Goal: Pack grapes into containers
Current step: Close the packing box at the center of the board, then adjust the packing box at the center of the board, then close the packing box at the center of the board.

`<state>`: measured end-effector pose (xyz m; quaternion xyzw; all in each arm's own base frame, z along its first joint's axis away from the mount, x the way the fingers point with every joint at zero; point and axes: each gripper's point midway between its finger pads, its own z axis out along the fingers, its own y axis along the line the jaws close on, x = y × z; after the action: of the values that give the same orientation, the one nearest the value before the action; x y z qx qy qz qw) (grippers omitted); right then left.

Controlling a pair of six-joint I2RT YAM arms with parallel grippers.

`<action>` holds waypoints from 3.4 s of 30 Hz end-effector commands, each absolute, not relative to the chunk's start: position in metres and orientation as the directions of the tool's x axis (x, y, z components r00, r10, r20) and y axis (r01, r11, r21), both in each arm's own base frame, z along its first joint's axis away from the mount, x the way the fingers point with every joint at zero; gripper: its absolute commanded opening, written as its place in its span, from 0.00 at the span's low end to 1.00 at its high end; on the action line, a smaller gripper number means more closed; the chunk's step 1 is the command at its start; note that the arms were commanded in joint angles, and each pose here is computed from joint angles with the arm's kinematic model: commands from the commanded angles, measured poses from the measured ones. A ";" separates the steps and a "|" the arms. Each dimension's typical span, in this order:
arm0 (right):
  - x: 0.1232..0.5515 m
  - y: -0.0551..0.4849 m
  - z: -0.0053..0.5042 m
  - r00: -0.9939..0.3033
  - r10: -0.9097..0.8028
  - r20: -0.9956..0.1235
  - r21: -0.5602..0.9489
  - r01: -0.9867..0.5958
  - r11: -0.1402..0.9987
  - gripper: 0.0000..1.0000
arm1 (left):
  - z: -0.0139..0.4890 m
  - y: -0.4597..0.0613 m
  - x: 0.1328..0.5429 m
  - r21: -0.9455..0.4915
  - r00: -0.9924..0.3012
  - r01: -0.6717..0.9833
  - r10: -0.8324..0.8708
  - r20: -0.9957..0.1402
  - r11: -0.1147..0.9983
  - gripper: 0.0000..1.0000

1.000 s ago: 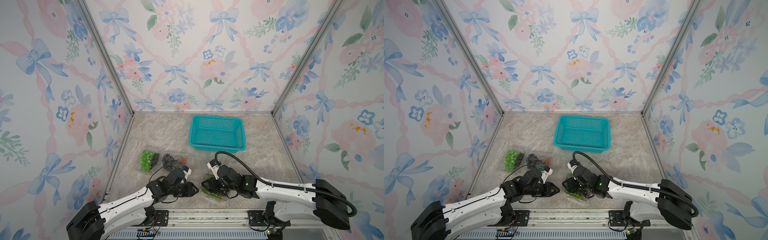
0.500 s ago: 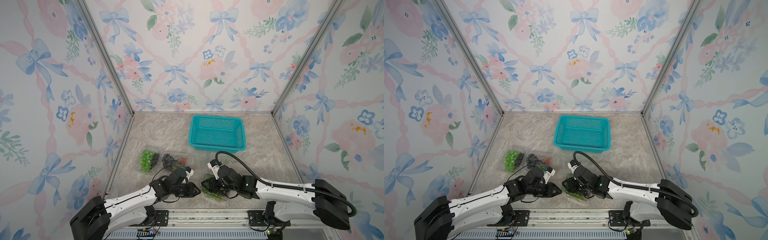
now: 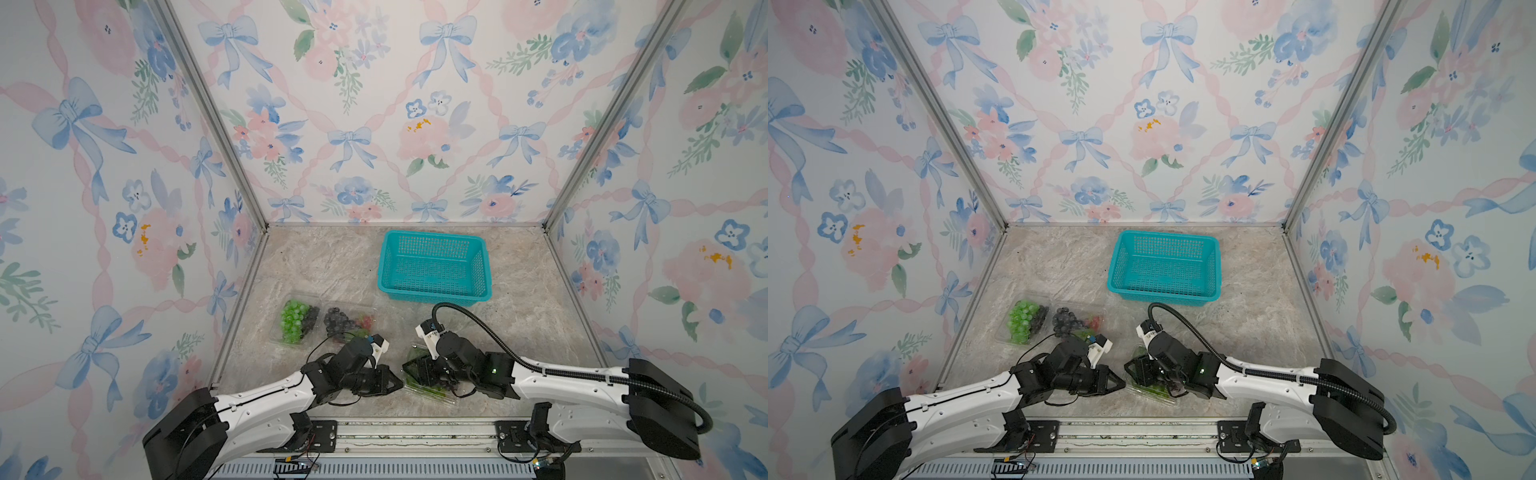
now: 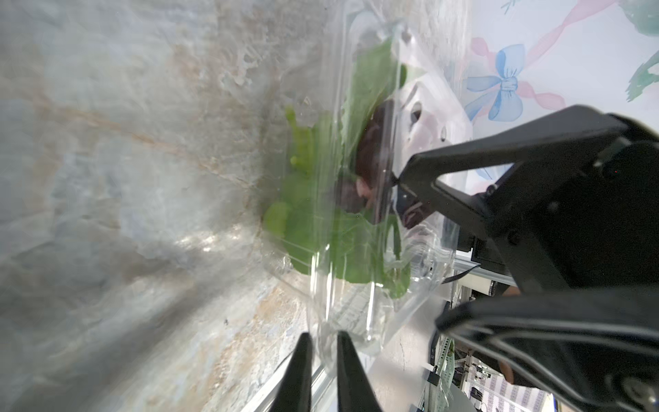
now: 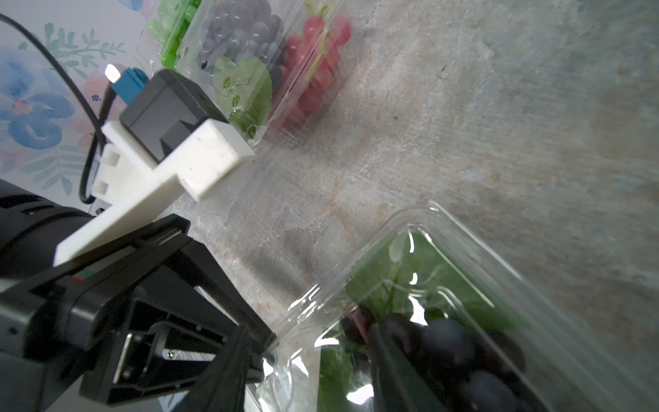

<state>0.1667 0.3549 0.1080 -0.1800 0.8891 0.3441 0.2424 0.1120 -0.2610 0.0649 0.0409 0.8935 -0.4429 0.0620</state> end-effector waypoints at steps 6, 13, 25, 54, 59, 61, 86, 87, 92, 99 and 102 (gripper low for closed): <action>0.152 0.326 0.063 -0.868 -0.213 -0.449 0.466 -0.431 0.773 0.53 | 0.049 -0.260 0.107 -0.776 -0.992 0.111 0.024 -0.123 0.620 0.07; 0.159 0.314 0.101 -0.842 -0.197 -0.502 0.452 -0.449 0.771 0.57 | 0.071 -0.266 0.119 -0.801 -0.985 0.127 -0.023 -0.173 0.585 0.14; 0.122 0.227 0.134 -0.887 -0.093 -0.453 0.446 -0.316 0.837 0.81 | 0.096 -0.269 0.141 -0.797 -0.960 0.168 -0.088 -0.266 0.580 0.46; 0.162 0.246 0.146 -0.909 0.240 -0.341 0.774 -0.126 0.621 0.91 | 0.108 -0.282 0.188 -0.769 -0.941 0.126 -0.169 -0.292 0.627 0.45; 0.183 0.263 0.156 -0.907 0.205 -0.368 0.770 -0.173 0.614 0.91 | 0.124 -0.262 0.208 -0.779 -0.898 0.110 -0.273 -0.343 0.617 0.45; 0.194 0.271 0.157 -0.906 0.192 -0.377 0.764 -0.187 0.617 0.91 | 0.127 -0.258 0.211 -0.775 -0.887 0.114 -0.288 -0.361 0.622 0.45; 0.214 0.227 0.118 -0.900 0.218 -0.377 0.751 -0.159 0.641 0.43 | 0.146 -0.326 0.223 -0.704 -0.881 0.300 -0.096 -0.463 0.643 0.43; 0.212 0.226 0.116 -0.901 0.226 -0.369 0.760 -0.153 0.632 0.41 | 0.142 -0.328 0.221 -0.702 -0.884 0.301 -0.086 -0.459 0.646 0.42; 0.205 0.225 0.100 -0.916 0.228 -0.330 0.772 -0.123 0.624 0.37 | 0.130 -0.333 0.218 -0.692 -0.894 0.296 -0.064 -0.443 0.659 0.42; 0.205 0.242 0.099 -0.928 0.191 -0.319 0.786 -0.146 0.601 0.31 | 0.111 -0.330 0.215 -0.680 -0.907 0.273 -0.053 -0.417 0.680 0.41; 0.206 0.243 0.096 -0.930 0.190 -0.316 0.783 -0.142 0.605 0.31 | 0.109 -0.330 0.215 -0.682 -0.909 0.268 -0.056 -0.414 0.681 0.41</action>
<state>0.2028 0.2347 0.0905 0.0199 0.8826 0.4318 0.1849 0.2154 -0.3295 0.1134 0.0539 0.8937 -0.3972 0.2018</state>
